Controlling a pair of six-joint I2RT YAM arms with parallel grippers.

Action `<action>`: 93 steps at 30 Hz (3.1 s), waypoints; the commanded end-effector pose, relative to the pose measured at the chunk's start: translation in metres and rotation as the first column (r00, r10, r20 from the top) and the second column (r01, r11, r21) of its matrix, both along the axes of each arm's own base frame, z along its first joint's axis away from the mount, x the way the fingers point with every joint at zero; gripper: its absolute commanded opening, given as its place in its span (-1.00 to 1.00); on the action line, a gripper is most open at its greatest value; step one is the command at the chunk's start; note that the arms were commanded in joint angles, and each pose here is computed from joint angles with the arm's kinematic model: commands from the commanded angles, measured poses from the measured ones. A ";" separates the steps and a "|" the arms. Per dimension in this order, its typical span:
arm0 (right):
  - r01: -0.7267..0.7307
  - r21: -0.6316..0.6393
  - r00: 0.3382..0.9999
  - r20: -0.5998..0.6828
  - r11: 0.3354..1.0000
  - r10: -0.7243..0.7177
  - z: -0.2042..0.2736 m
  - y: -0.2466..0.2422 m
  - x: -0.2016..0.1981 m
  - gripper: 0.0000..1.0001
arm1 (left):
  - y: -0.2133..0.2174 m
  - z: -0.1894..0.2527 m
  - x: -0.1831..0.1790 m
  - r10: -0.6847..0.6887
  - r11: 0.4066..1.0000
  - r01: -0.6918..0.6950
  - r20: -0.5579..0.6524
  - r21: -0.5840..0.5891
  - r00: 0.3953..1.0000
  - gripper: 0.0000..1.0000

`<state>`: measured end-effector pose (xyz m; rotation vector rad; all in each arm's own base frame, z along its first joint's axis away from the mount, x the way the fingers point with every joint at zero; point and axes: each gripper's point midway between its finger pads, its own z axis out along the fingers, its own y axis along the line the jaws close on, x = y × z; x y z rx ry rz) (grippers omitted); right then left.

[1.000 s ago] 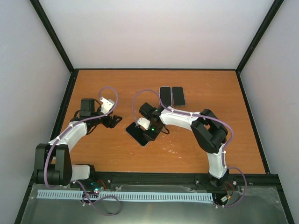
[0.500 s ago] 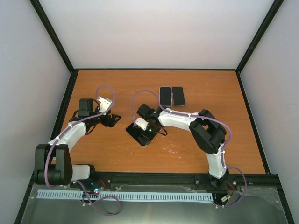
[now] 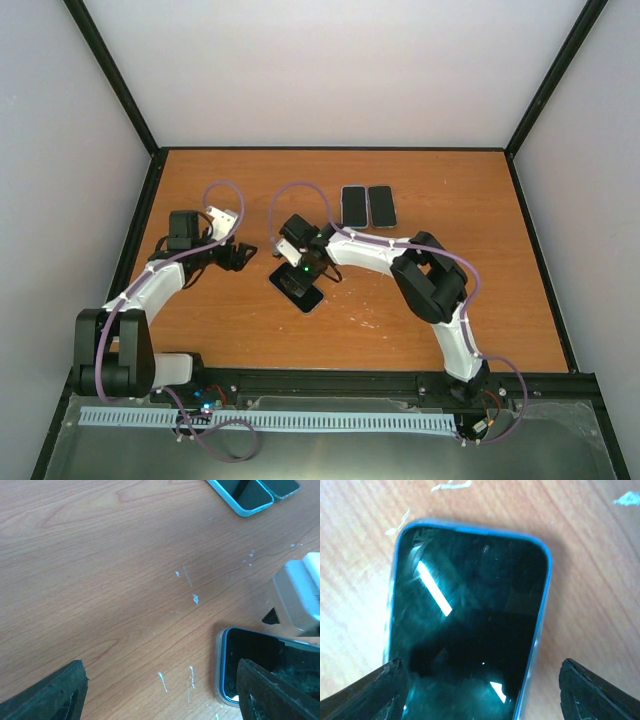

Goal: Put the phone into the phone case

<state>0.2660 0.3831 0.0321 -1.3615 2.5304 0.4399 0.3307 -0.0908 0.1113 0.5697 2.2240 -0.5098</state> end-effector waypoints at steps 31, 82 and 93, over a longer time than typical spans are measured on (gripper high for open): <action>-0.016 -0.105 0.993 -0.118 0.994 0.004 -0.057 -0.004 -0.020 0.47 | 0.055 0.040 0.032 0.219 0.970 -0.233 0.173 0.065 0.960 0.63; 0.043 -0.125 0.971 0.240 0.991 -0.012 -0.011 0.000 -0.014 0.25 | 0.033 0.059 0.037 0.154 0.987 -0.151 0.051 -0.058 0.987 0.99; -0.042 -0.014 0.902 0.430 0.999 0.044 0.049 0.020 0.009 0.04 | 0.000 0.046 0.015 -0.012 0.957 -0.022 -0.117 -0.290 0.993 0.89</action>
